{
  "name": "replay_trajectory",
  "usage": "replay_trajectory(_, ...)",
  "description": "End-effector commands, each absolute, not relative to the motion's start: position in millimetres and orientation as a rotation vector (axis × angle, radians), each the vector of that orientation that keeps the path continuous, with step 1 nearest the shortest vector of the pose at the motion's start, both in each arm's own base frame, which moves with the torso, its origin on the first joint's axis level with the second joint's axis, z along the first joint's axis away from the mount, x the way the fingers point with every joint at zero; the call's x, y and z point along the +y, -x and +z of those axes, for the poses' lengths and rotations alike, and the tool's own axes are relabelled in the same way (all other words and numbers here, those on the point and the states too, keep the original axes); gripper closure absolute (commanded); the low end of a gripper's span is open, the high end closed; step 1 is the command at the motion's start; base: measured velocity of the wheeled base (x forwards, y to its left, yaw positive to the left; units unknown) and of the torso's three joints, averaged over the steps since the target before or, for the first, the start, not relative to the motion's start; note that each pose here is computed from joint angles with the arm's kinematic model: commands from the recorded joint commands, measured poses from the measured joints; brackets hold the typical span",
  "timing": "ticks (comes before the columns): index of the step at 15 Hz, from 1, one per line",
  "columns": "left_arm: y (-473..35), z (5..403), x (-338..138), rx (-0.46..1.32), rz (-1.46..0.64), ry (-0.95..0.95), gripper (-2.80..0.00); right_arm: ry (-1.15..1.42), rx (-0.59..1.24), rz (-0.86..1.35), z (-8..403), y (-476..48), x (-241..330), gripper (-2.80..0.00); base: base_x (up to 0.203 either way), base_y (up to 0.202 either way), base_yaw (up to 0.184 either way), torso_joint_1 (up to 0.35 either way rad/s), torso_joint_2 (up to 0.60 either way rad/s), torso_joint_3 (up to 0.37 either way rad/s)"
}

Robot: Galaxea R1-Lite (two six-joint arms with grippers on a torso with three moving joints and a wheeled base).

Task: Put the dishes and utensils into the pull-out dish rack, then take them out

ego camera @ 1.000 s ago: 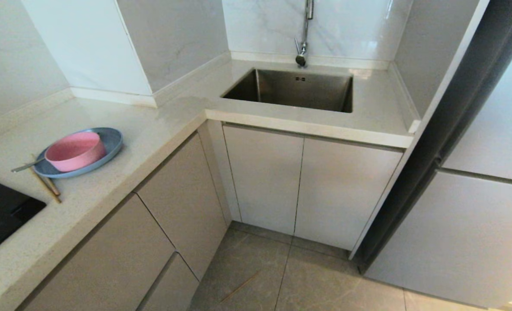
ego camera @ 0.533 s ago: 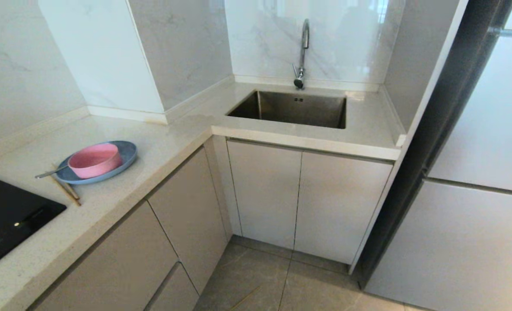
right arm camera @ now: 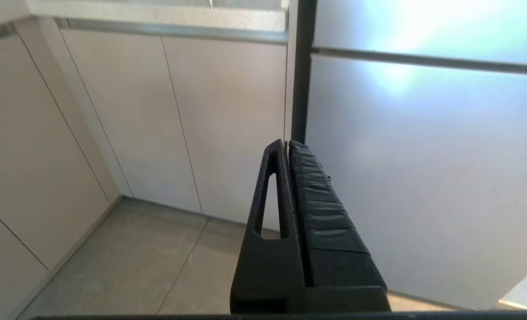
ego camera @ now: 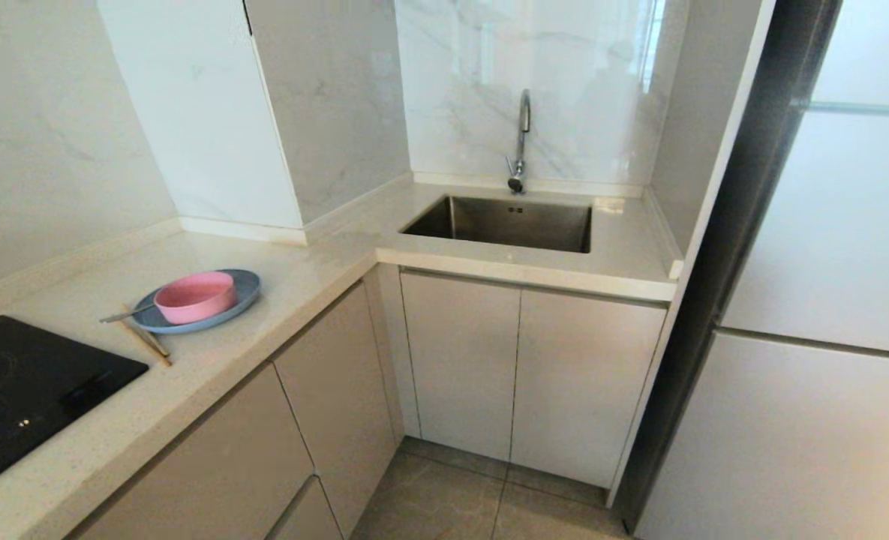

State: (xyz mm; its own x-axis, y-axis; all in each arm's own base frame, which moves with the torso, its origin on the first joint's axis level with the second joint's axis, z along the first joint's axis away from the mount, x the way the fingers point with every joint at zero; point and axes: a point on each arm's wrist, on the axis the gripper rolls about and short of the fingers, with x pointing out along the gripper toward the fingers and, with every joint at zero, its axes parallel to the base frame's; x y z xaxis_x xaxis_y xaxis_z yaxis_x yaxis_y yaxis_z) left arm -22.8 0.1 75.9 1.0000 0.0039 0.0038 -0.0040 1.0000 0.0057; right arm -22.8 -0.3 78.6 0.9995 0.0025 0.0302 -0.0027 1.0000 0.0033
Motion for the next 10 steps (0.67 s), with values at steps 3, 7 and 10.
replay_trajectory(3,22.6,75.6,0.1,-0.002,0.005,-0.006,0.0,-0.003,-0.022,0.003,76.1,22.1,-0.3,0.0,0.0,0.0,0.0,0.004,0.01,0.142)
replay_trajectory(7,22.6,75.6,0.1,-0.002,0.005,-0.006,0.0,-0.003,-0.022,0.003,76.2,22.2,-0.3,0.0,0.0,0.0,0.0,0.002,0.0,0.018)
replay_trajectory(10,22.6,75.6,0.1,-0.002,0.005,-0.006,0.0,-0.003,-0.021,0.003,76.1,22.1,-0.3,0.0,0.0,0.0,0.0,0.0,0.0,0.0)
